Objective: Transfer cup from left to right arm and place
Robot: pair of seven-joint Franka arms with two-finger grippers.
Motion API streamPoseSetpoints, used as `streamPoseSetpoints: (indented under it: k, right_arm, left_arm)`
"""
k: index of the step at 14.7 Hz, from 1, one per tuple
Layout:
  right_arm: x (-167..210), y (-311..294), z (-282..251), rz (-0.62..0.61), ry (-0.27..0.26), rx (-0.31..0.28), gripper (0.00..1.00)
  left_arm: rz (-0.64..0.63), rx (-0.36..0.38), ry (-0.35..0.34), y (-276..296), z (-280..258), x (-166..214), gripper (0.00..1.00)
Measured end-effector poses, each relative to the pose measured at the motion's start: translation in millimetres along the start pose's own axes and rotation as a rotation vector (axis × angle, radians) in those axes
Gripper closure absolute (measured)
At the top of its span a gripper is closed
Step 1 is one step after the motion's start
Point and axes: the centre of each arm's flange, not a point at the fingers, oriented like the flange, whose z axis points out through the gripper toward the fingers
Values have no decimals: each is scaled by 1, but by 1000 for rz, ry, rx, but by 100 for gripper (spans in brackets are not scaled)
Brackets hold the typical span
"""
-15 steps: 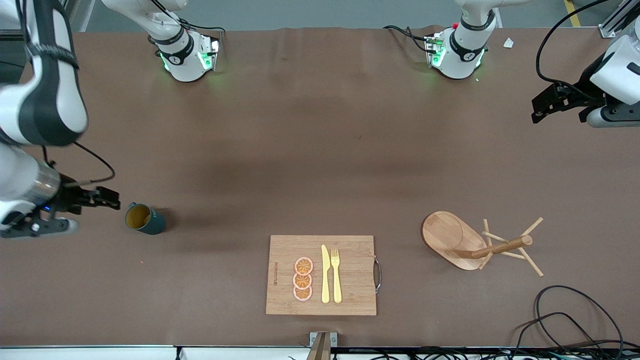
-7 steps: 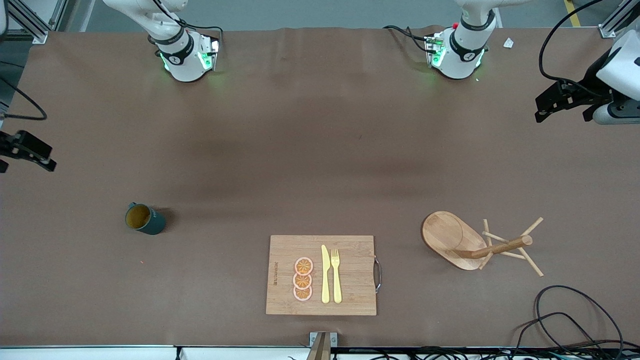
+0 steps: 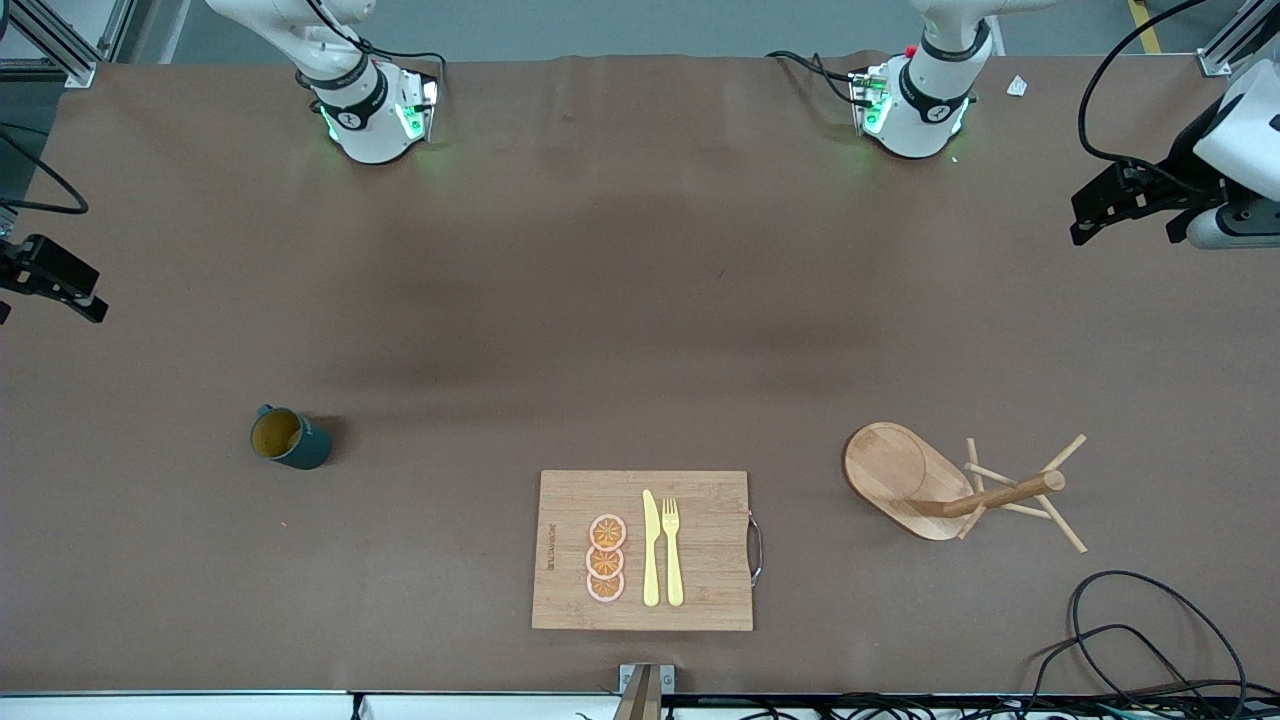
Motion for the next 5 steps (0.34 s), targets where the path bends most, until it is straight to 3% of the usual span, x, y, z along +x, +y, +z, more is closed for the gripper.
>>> streamPoseSetpoints:
  k: [5]
  right_arm:
    - [-6, 1, 8, 74, -59, 2, 0]
  left_arm:
    - [2, 0, 0, 1, 0, 0, 0]
